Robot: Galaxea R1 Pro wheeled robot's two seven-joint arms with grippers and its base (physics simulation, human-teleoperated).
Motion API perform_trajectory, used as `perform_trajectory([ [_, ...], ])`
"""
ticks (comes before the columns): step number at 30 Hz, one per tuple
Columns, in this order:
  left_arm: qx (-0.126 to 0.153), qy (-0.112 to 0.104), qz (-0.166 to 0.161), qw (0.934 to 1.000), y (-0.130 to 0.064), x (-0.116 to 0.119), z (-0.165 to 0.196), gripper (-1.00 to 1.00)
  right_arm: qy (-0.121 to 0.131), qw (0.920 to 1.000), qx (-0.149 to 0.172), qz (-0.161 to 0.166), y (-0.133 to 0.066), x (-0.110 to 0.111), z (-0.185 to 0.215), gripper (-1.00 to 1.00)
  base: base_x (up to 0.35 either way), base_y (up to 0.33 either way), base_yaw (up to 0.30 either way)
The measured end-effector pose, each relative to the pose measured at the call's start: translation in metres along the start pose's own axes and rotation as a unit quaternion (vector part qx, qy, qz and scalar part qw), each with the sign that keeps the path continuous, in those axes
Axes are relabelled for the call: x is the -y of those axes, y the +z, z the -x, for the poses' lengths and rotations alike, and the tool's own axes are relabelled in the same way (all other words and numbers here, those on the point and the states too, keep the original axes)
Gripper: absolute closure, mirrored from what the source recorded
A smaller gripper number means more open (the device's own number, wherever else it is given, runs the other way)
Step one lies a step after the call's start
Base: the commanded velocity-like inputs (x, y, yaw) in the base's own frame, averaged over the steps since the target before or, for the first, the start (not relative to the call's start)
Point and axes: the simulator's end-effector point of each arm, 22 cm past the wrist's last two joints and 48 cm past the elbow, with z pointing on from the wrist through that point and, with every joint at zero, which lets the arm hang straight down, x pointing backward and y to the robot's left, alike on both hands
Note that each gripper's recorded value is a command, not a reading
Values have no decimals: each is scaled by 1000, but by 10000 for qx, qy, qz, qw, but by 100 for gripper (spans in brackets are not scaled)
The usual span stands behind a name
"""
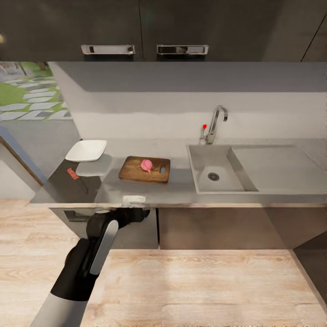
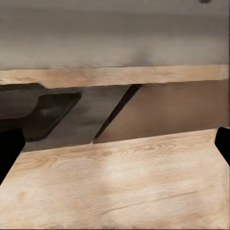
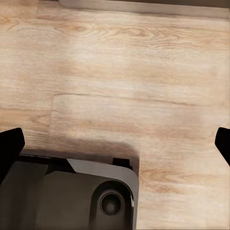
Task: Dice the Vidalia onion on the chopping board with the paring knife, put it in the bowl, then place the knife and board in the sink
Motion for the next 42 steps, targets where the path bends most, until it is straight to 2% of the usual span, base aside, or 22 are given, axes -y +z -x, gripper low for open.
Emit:
perform_trajectory([
  [2, 128, -78, 1, 9999, -1, -1, -11, -100, 2, 10000, -7, 0, 0, 0, -1, -100, -36, 0, 0],
  [7, 245, -264, 197, 9992, -1, -24, -65, -100, 2, 10000, -7, 0, 0, 0, -1, -100, -9, 0, 0],
  [10, 395, -289, 308, 9983, -4, -37, -83, -100, 4, 10000, -7, -3, 0, 0, -1, -100, -1, 0, 0],
  [14, 616, -86, 322, 9975, -11, -41, -114, -100, 11, 10000, -6, -8, 0, 1, -1, -100, 0, 0, 0],
  [15, 804, 42, 278, 9964, -20, -40, -138, -100, 12, 10000, -6, -9, 0, 1, -1, -100, 0, 0, 0],
  [19, 854, 90, 256, 9960, -29, -40, -162, -100, 13, 10000, -6, -9, 0, 1, -1, -100, 0, 0, 0],
  [23, 971, 152, 309, 9947, -41, -51, -180, -100, 10, 10000, -1, -15, 0, 1, -1, -100, 0, 0, 0],
  [30, 1127, 53, 372, 9929, -67, -57, -221, -100, 9, 10000, 2, -20, -1, 2, 0, -100, 0, 0, 0],
  [33, 1117, 108, 402, 9929, -77, -58, -238, -100, 11, 10000, 9, -21, -1, 2, 0, -100, 0, 0, 0],
  [36, 1188, 316, 437, 9915, -94, -56, -256, -100, 5, 10000, 38, -20, -1, 2, 1, -100, 0, 0, 0],
  [40, 1461, 589, 417, 9866, -121, -47, -274, -100, -2, 10000, 91, -21, -1, 2, 3, -100, 0, 0, 0],
  [42, 1537, 624, 398, 9853, -132, -44, -282, -100, -5, 9999, 123, -21, -1, 2, 5, -100, 0, 0, 0],
])
